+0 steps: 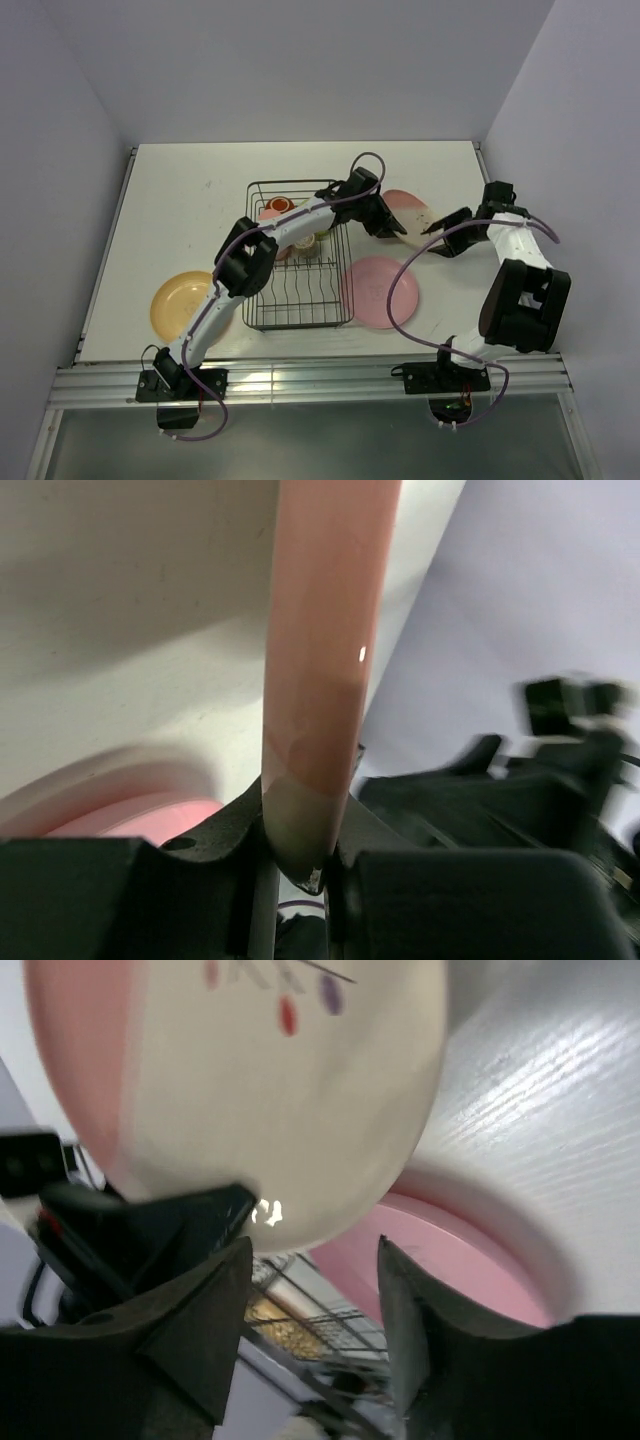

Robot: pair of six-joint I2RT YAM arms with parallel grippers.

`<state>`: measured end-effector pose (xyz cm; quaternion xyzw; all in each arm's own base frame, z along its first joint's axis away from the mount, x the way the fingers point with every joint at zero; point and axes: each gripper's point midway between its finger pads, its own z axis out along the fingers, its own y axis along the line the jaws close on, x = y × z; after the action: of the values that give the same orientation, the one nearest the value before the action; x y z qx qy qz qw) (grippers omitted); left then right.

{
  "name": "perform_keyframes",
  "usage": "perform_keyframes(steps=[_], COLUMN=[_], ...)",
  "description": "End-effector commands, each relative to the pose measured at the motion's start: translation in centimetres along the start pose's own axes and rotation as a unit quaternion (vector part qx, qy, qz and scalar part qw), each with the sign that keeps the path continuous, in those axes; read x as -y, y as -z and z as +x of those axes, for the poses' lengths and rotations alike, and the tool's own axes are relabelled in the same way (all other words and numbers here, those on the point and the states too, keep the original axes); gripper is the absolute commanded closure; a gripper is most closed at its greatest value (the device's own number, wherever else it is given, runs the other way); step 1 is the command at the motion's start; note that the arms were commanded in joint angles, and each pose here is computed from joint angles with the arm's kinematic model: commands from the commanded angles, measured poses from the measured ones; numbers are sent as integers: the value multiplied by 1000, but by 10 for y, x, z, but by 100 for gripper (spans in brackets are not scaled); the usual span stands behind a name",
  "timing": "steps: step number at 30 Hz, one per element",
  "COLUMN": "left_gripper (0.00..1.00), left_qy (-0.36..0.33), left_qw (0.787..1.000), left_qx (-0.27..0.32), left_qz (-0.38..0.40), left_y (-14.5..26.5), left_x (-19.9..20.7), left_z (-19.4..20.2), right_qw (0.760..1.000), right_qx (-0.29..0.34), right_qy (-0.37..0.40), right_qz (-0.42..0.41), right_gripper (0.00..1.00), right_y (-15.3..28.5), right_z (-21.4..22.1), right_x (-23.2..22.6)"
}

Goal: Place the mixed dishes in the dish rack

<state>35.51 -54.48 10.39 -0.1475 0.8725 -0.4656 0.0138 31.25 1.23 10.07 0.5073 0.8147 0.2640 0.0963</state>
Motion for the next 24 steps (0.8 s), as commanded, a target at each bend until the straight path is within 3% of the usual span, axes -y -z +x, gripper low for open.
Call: perform_keyframes(steps=[1,3,11,20,24], left_gripper=[100,100,100,100,100], left_qy=[-81,-113,-225,-333,-364], left_qw=[996,993,973,936,920], left_qx=[13,11,49,117,141], left_qz=[17,21,-10,-8,17], left_y=[24,30,93,179,218], left_x=[32,36,59,105,131], left_z=[-6,-4,6,26,49], right_qw=[987,980,955,940,929], right_qx=[66,76,106,43,54], right_qy=[142,179,272,322,345], right_qz=[-28,-30,-46,-107,-126], right_gripper=[38,30,30,31,31], right_y=[49,57,92,81,90], right_z=[1,13,72,126,130], right_x=[-23,-26,-14,2,-10])
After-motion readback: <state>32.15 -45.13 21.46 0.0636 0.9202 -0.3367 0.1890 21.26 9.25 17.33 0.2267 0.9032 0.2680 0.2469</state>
